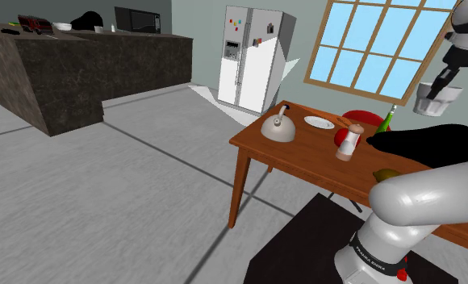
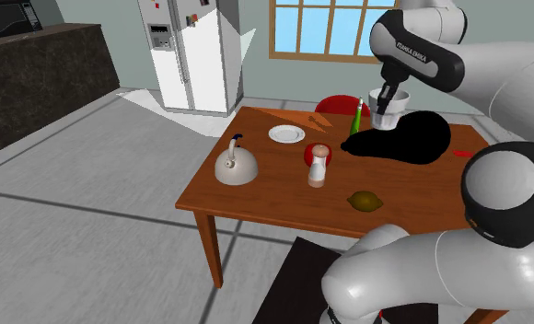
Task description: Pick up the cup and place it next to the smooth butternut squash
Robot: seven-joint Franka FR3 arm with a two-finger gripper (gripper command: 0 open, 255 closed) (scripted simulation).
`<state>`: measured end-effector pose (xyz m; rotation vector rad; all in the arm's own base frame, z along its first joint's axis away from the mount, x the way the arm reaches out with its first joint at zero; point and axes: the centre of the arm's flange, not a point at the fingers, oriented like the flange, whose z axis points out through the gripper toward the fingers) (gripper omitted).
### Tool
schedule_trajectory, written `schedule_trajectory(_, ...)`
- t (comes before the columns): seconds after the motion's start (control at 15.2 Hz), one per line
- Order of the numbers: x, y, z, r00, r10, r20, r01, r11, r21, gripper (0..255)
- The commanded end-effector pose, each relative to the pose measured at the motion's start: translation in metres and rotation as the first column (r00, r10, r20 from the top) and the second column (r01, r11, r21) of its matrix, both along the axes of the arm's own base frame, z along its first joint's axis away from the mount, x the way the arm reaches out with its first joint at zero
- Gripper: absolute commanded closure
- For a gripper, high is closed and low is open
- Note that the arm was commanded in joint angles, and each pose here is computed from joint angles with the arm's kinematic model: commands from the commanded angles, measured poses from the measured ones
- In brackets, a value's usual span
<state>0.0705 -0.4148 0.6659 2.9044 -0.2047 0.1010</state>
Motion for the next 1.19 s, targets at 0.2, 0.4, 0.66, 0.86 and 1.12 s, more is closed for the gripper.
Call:
schedule_trajectory(0.2, -0.056, -0.035, -0.002, 1.0, 0.002, -0.001, -0.002, 1.0, -0.001, 255)
schedule_trajectory(0.4, -0.089, -0.056, -0.002, 1.0, 0.002, -0.001, -0.002, 1.0, -0.001, 255)
schedule_trajectory(0.66, -0.135, -0.083, -0.002, 1.0, 0.002, -0.001, -0.002, 1.0, -0.001, 255)
schedule_trajectory(0.86, -0.168, -0.104, -0.002, 1.0, 0.002, -0.001, -0.002, 1.0, -0.001, 255)
schedule_trajectory(1.12, -0.214, -0.131, -0.002, 1.0, 0.002, -0.001, -0.002, 1.0, -0.001, 255)
